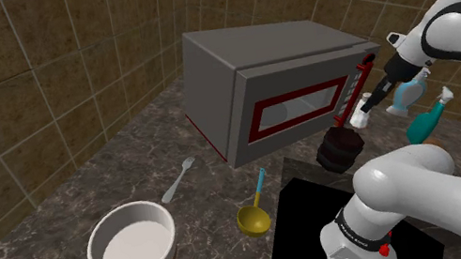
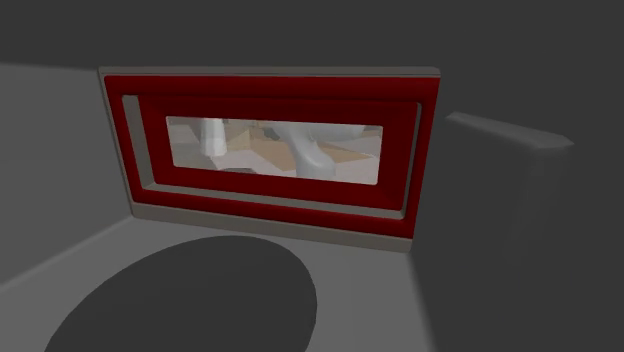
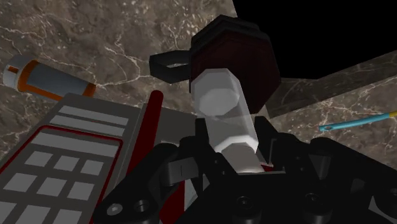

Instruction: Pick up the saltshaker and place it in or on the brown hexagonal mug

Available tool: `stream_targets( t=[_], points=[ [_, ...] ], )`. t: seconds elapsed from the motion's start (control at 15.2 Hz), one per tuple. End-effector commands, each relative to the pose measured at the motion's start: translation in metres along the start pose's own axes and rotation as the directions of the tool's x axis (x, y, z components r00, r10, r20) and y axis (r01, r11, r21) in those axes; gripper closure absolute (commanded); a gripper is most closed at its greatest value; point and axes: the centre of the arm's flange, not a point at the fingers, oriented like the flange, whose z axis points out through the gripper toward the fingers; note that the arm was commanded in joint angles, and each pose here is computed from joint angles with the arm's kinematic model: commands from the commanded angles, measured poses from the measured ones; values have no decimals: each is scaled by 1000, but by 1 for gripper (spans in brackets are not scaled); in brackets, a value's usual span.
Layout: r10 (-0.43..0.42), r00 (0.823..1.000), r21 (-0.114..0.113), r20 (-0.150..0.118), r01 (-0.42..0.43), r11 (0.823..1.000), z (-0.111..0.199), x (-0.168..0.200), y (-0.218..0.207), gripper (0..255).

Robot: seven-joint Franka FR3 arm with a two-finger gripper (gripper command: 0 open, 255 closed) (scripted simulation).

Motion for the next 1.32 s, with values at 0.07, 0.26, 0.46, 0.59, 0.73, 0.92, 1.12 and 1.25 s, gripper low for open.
stream_targets(
  t=[0.07, 0.26, 0.46, 0.59, 0.73, 0.92, 1.12, 1.25],
  points=[
    [0, 1000, 0, 0, 0, 1000, 16, -3, 0, 255],
    [0, 1000, 0, 0, 0, 1000, 31, -7, 0, 255],
    [0, 1000, 0, 0, 0, 1000, 47, -10, -1, 255],
    [0, 1000, 0, 0, 0, 1000, 52, -11, -1, 255],
    [0, 1000, 0, 0, 0, 1000, 52, -11, -1, 255],
    [0, 1000, 0, 0, 0, 1000, 52, -11, -1, 255],
    [0, 1000, 0, 0, 0, 1000, 52, -11, -1, 0],
    [0, 1000, 0, 0, 0, 1000, 52, -12, -1, 0]
  ],
)
